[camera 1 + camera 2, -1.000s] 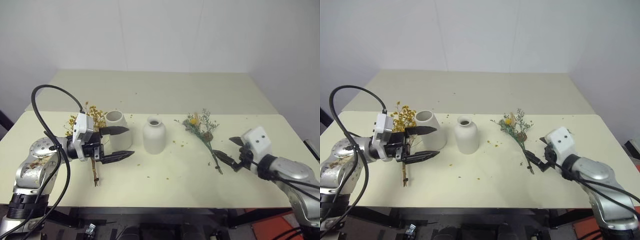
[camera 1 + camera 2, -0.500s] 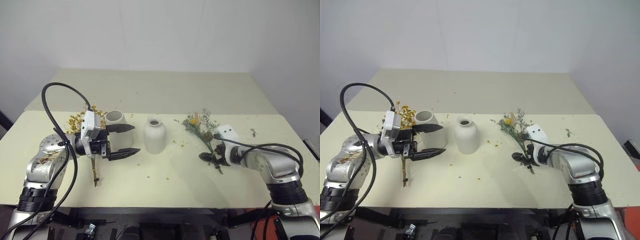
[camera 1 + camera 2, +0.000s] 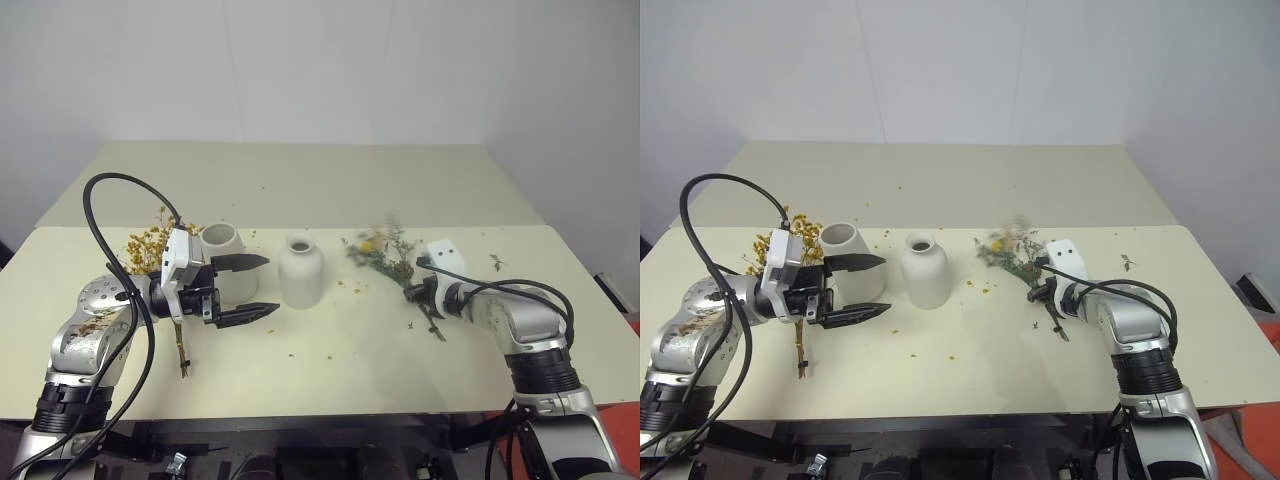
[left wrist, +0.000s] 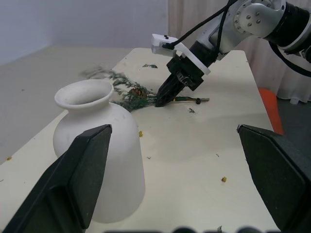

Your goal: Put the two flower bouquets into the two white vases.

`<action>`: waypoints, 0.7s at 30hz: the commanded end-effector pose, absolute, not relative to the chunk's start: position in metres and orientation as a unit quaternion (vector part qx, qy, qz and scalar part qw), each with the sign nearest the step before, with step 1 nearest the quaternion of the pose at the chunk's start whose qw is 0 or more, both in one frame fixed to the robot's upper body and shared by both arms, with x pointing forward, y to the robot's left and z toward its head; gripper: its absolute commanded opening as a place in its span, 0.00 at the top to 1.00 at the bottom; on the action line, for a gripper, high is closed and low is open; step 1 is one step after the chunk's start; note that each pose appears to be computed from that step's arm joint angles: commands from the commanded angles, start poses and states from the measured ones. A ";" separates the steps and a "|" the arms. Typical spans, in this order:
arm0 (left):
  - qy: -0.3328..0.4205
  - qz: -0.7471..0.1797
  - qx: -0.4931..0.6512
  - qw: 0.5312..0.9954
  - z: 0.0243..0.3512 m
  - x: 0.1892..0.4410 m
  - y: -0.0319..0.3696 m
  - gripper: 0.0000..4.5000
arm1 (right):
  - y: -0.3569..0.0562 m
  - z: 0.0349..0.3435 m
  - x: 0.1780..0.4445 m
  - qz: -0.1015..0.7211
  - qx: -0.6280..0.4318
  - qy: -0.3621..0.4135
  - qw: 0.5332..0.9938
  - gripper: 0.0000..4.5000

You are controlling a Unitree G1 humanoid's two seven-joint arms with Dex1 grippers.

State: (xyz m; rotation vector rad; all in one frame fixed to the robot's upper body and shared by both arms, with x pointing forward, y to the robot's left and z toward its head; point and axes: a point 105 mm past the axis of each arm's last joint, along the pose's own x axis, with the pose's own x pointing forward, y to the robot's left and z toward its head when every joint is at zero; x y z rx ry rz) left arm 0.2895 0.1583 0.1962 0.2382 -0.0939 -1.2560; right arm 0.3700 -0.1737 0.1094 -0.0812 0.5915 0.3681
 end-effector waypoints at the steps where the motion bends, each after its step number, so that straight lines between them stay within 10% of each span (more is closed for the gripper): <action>1: -0.066 -0.581 0.126 0.801 0.207 0.285 0.161 0.00 | -0.176 0.119 0.367 0.178 -0.016 0.268 0.947 0.98; 21: -0.065 -0.572 0.134 0.807 0.209 0.286 0.168 0.00 | -0.112 0.311 0.353 0.326 0.126 -0.198 0.916 0.98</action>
